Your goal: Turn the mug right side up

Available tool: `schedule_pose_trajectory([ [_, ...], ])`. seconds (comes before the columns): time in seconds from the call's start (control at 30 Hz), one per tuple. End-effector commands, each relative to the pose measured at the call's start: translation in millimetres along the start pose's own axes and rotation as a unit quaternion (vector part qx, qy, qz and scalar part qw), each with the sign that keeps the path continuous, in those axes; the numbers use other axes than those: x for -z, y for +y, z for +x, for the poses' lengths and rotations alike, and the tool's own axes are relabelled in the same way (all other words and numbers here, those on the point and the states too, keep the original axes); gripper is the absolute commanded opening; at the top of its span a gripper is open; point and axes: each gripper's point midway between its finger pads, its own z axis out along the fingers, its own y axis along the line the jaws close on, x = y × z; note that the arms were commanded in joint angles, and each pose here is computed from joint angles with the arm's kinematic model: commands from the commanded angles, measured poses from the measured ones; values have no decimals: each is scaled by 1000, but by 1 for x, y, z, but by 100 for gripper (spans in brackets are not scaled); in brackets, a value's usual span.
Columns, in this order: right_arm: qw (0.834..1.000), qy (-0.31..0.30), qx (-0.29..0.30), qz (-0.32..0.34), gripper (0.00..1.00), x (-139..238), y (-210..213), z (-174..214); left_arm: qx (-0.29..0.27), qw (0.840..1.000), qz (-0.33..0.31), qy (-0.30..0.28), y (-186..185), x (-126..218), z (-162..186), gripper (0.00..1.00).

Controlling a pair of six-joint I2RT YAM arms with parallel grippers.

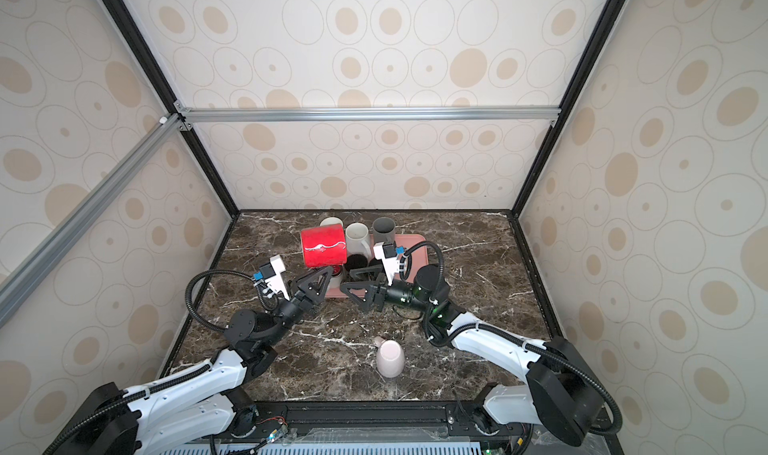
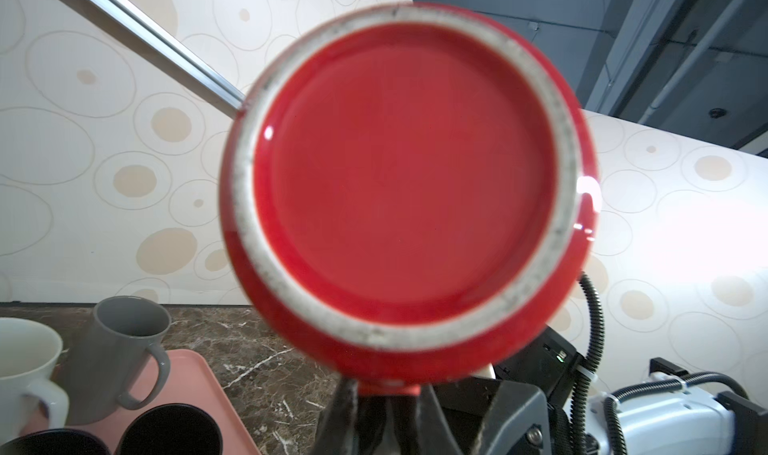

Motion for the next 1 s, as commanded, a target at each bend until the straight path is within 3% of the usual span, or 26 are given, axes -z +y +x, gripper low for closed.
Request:
schedule_pose_trajectory([
  [0.0,998,-21,23,-55,68,-3,23,-23,3,995,81,-53,-37,-2,-33,0],
  [0.33,996,-25,17,-84,42,-6,31,-33,22,993,104,-46,-42,-6,-29,0],
  [0.47,996,-25,16,-80,36,-6,30,-33,28,993,108,-45,-42,-7,-29,0],
  [0.67,997,-21,14,-76,2,-6,29,-32,43,992,108,-39,-39,-9,-24,0],
  [0.8,998,-22,14,-63,0,-4,28,-33,50,993,99,-39,-35,-9,-23,0],
  [0.9,999,-30,18,-29,0,1,21,-35,53,994,81,-42,-29,-8,-23,46],
  [0.97,999,-29,21,-3,0,4,16,-35,51,996,66,-41,-24,-7,-23,63],
])
